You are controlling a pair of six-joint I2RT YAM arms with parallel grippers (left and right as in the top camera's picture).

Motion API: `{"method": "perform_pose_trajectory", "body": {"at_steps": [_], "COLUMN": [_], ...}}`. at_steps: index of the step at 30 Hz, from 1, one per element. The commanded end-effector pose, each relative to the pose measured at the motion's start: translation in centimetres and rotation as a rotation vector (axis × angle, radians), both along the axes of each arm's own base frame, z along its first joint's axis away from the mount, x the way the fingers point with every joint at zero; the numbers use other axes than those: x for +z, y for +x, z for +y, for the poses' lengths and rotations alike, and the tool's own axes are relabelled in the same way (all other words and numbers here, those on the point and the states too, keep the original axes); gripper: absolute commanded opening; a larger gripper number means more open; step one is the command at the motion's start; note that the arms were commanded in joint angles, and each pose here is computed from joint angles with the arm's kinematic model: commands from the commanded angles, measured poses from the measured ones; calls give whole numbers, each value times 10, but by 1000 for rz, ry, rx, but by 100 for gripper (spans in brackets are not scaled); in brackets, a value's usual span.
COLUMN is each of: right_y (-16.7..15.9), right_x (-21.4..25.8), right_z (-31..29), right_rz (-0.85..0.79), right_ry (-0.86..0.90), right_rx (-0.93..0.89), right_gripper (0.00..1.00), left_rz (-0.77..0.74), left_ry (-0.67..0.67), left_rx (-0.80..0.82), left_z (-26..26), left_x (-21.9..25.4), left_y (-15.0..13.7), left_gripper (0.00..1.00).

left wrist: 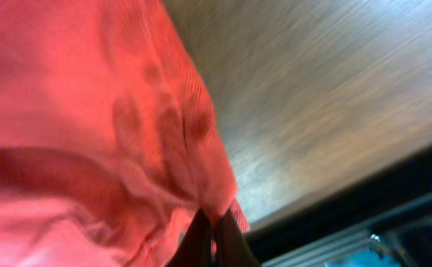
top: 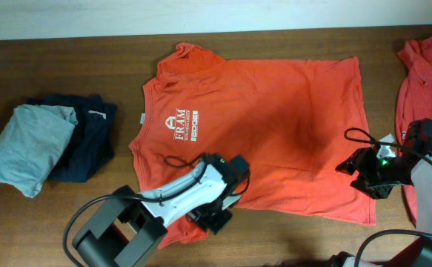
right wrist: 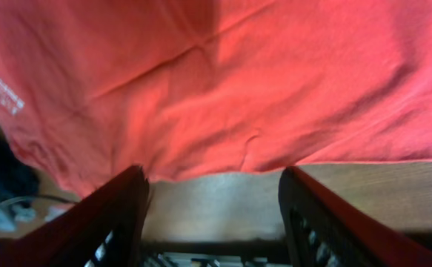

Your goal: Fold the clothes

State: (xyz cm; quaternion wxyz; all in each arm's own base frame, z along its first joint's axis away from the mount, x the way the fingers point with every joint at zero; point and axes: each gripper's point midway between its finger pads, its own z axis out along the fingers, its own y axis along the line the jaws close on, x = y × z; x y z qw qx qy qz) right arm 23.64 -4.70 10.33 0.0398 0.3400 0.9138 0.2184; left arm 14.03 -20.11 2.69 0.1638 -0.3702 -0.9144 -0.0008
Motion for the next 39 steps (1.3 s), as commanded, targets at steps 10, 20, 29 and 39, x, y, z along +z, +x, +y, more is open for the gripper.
{"method": "perform_pose_trajectory", "body": {"at_steps": [10, 20, 29, 39], "right_y": [-12, -37, -91, -97], "right_x": [-7, -25, -44, -79], "right_z": [-28, -28, -78, -67], "right_rz": [84, 208, 369, 313], "right_ry": [-154, -160, -174, -89], "right_rx": [-26, -109, -476, -505], "right_gripper": [60, 64, 63, 63], "left_rz": [-202, -196, -201, -214], "left_ry": [94, 127, 132, 146], "left_rx": [-74, -82, -78, -72], "left_z": [3, 10, 12, 16], "left_x": [35, 37, 37, 38], "left_y": [49, 47, 50, 54], "left_gripper": [0, 0, 0, 1]}}
